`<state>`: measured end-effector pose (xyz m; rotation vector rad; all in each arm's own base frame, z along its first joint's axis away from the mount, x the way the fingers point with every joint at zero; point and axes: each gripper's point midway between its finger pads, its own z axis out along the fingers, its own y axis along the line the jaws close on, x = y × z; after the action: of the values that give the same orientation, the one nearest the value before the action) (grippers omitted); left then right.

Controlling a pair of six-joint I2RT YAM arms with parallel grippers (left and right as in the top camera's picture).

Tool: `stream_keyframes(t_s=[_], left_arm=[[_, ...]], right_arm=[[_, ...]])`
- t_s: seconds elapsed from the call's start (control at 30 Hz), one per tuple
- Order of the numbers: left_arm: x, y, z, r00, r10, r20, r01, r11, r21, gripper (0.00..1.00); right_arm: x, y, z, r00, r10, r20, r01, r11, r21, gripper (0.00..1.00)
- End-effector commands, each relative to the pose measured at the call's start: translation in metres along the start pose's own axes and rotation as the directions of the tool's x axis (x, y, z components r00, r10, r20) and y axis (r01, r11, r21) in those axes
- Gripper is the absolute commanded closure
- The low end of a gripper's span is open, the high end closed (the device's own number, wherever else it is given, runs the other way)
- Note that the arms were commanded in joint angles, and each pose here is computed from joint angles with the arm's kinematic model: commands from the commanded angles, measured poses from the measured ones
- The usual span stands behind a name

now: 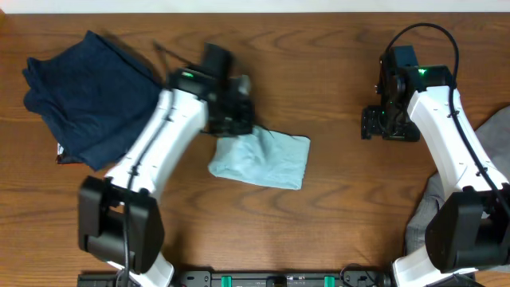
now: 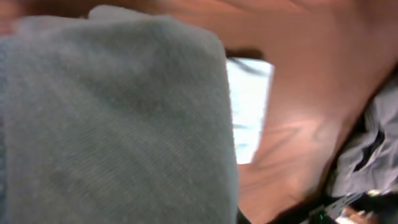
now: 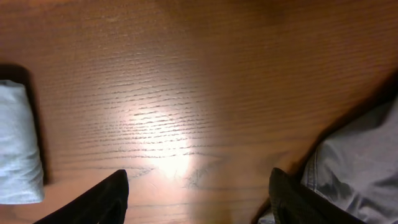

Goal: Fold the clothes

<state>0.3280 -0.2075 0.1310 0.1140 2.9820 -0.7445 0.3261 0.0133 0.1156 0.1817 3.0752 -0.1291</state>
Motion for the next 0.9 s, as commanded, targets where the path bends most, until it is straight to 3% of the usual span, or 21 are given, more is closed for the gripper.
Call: stream_keyframes(t_s=[0.0,0.3,0.37,0.4,0.47,0.57,0.7,0.87], left_arm=[[0.010,-0.019,0.019,0.999,0.033,-0.023,-0.035,0.998,-0.057,0.94],[0.036,-0.051,0.068,0.982,0.150,-0.114,-0.157,0.986,-0.057,0.93],[0.034,-0.061,0.073,0.979,0.182,-0.093,-0.186,0.982,-0.040,0.84],[0.033,-0.068,0.075,0.976,0.201,-0.079,-0.204,0.979,-0.028,0.68],[0.034,-0.080,0.077,0.971,0.229,-0.067,-0.229,0.973,0.005,0.53],[0.034,-0.087,0.073,0.964,0.259,-0.062,-0.257,0.966,0.041,0.49],[0.010,-0.074,0.046,0.959,0.282,0.012,-0.282,0.959,0.032,0.48],[-0.046,-0.014,0.006,0.971,0.161,0.174,-0.151,0.986,-0.071,0.48]], right_arm=[[-0.002,-0.003,-0.002,1.000,-0.007,0.009,0.007,1.000,0.012,0.30],[-0.002,-0.002,-0.002,1.000,-0.016,0.008,0.016,1.000,0.006,0.29],[-0.002,-0.001,-0.002,1.000,-0.016,0.007,0.016,1.000,0.000,0.28],[-0.001,0.000,-0.002,1.000,-0.019,0.006,0.019,1.000,-0.007,0.28],[-0.001,0.003,-0.002,1.000,-0.030,0.003,0.030,0.999,-0.027,0.28],[0.000,0.009,-0.002,0.999,-0.035,-0.001,0.035,0.998,-0.058,0.27],[0.001,0.036,-0.006,0.993,-0.119,0.009,0.118,0.971,-0.209,0.27],[0.014,0.088,-0.021,0.962,-0.268,0.050,0.260,0.847,-0.465,0.30]])
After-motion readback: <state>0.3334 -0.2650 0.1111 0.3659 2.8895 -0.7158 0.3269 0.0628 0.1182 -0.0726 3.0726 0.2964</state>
